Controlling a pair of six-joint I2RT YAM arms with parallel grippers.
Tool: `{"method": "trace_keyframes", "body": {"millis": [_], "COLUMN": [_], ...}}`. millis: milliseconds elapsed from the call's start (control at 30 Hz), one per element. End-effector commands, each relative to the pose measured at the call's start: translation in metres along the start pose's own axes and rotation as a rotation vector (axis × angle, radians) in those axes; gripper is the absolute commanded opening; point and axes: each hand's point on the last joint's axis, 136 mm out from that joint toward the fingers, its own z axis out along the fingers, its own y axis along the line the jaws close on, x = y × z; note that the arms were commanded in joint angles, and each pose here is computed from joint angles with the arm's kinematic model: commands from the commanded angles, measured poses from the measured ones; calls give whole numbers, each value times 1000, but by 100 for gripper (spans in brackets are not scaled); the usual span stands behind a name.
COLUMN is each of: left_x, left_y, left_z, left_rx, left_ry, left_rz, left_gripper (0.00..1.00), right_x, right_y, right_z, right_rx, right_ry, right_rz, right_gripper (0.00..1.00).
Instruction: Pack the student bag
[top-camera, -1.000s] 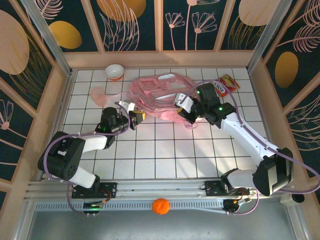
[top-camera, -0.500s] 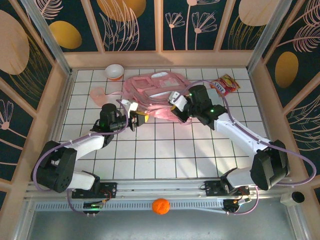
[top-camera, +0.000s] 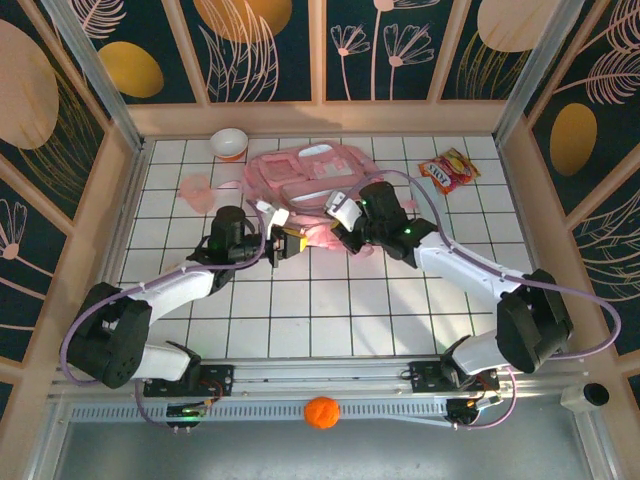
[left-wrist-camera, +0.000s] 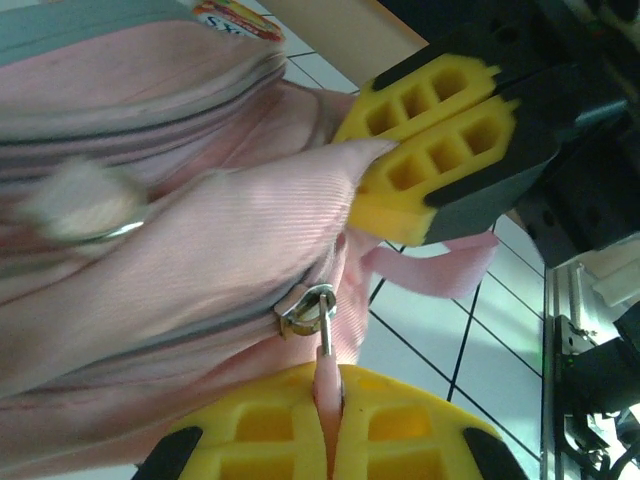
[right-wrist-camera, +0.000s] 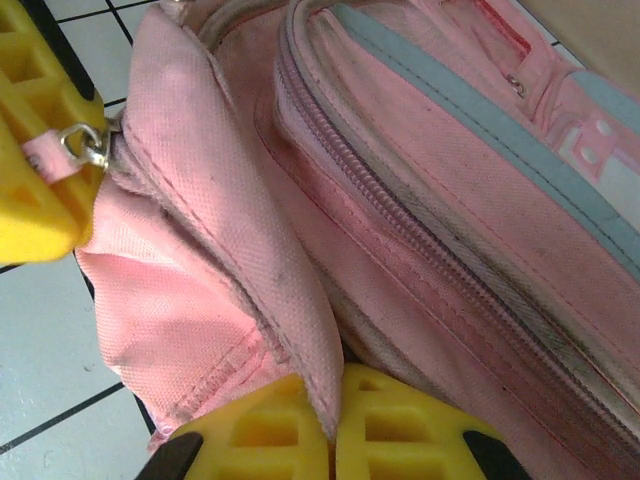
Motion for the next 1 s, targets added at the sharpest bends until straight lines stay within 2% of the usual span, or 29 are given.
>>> {"method": "trace_keyframes", "body": {"millis": [0,33,100,167,267,367,533,700,800,967], "left_x": [-33,-33,-29,-17,6,35,69,86,96,97], "left_y": [-50,-42,-20,7,27,42,59,66,70,50], "left_z": [8,9,11,11,6,3,4,8,8,13], "left_rx": [166,124,11,-130,-223,-279,-328,-327,-343,-219], "left_ry": [-59,-67,-65,-37,5,57,148,215,263,265], "left_rz": [119,101,59,8,-31,-66,-88,-76,-82,-76], "left_gripper": [0,0,0,0,0,0,0,0,0,0], "right_x": [-30,-29,-28,-28,-21,3,63,113,113,110], "right_y": [-8,-6,-4,-2,1,-10,-12,-20,-17,-18], "right_z": [11,12,10,3,-13,-22,-24,-12,6,27], "right_rx": [59,48,33,4,-64,-53,75,216,190,186], "right_ry": [-122,-127,-139,-155,-152,-62,166,241,257,253], "right_rz": [40,56,102,197,403,737,1117,1456,1497,1511], "right_gripper": [0,0,15,35,50,56,60,64,64,58]}}
